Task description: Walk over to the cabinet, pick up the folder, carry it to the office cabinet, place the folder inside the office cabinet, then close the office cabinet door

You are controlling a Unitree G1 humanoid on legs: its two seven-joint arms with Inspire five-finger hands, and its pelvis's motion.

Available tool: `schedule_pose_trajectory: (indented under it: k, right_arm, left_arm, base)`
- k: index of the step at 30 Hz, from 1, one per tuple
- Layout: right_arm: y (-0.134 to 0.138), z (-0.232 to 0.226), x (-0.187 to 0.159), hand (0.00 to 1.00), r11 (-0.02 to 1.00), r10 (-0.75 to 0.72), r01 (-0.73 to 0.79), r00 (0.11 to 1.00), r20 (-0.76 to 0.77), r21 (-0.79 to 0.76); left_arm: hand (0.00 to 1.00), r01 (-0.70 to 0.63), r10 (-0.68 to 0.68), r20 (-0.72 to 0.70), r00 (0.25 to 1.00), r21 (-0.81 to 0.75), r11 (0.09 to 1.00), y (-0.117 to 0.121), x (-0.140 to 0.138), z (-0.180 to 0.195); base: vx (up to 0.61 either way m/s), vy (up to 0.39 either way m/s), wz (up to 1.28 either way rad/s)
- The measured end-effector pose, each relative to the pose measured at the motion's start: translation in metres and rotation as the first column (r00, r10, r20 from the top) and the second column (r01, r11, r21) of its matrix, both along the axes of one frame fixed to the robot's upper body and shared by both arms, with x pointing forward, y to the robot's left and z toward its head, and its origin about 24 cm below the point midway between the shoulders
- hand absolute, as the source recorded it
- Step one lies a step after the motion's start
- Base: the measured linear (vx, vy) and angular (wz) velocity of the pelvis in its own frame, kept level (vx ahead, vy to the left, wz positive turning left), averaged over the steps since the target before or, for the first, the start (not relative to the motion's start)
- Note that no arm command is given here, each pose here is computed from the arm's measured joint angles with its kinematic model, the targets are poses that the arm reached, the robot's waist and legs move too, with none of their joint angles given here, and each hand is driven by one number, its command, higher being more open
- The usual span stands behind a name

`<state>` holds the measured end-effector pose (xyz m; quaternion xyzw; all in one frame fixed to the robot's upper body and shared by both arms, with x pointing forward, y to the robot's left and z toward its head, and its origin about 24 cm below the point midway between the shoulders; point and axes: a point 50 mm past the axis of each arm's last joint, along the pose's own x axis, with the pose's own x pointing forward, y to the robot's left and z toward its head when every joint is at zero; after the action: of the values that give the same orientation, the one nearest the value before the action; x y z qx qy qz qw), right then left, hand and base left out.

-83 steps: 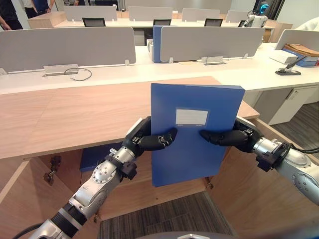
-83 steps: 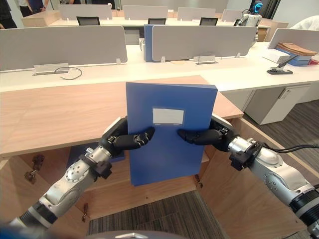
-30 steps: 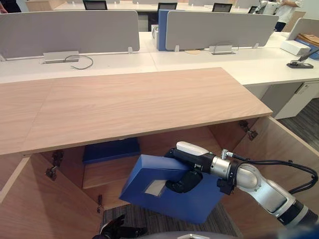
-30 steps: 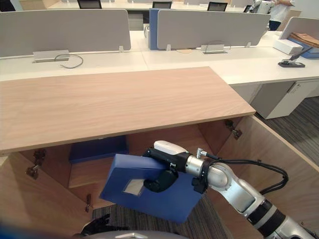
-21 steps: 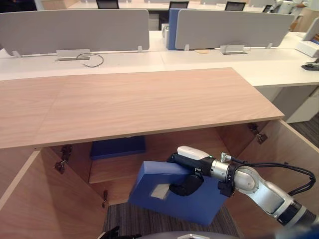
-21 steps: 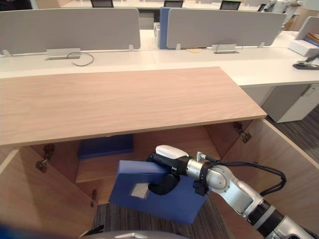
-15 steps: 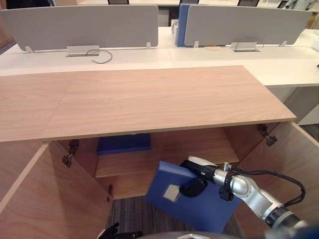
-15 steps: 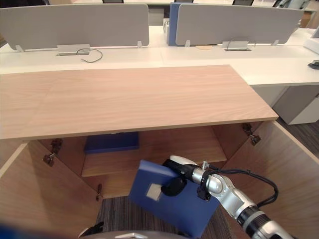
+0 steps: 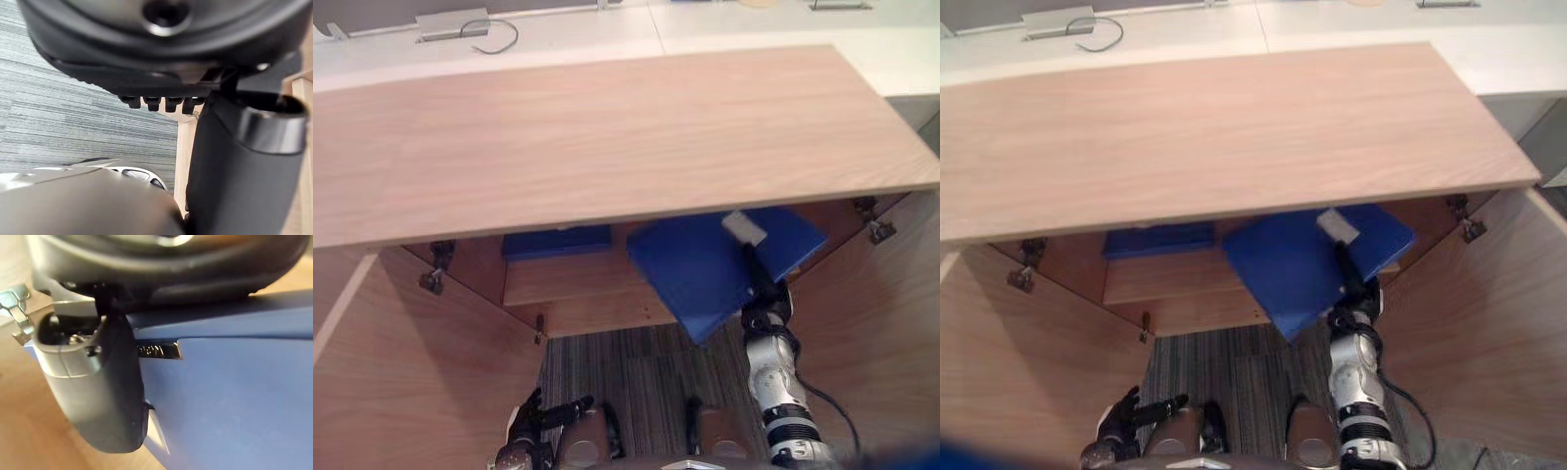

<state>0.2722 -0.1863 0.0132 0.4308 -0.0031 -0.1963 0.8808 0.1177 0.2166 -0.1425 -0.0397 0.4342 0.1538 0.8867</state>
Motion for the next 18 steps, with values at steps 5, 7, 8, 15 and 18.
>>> schedule_pose_trajectory:
  k: [5,7,8,15,18]
  right_arm:
    - [0.005,0.029,0.004,0.0,0.994,-0.045,0.028,0.986,0.163,0.106]
    - [0.004,0.036,0.007,0.0,0.993,-0.059,0.039,0.98,0.189,0.11]
    - [0.004,0.04,0.011,0.0,0.993,-0.061,0.04,0.978,0.198,0.112]
    - [-0.005,0.068,0.028,0.0,0.994,-0.086,0.067,0.969,0.232,0.085]
    - [-0.013,0.091,0.042,0.0,0.996,-0.085,0.074,0.956,0.279,0.052]
  left_arm:
    - [1.0,-0.043,0.043,0.076,0.996,-0.007,0.999,-0.001,0.017,0.009]
    - [1.0,-0.056,0.056,0.116,0.992,-0.008,0.998,0.0,0.027,0.014]
    - [1.0,-0.075,0.075,0.135,0.988,-0.01,0.997,0.002,0.033,0.017]
    - [1.0,-0.113,0.118,0.253,0.96,-0.035,0.993,0.005,0.06,0.034]
    - [1.0,-0.145,0.156,0.286,0.945,-0.06,0.988,0.007,0.067,0.039]
  base:
    - [-0.14,-0.052,0.14]
    - [-0.07,-0.007,0.06]
    - [-0.05,0.021,0.05]
    - [0.01,0.062,0.06]
    - [0.01,0.069,0.08]
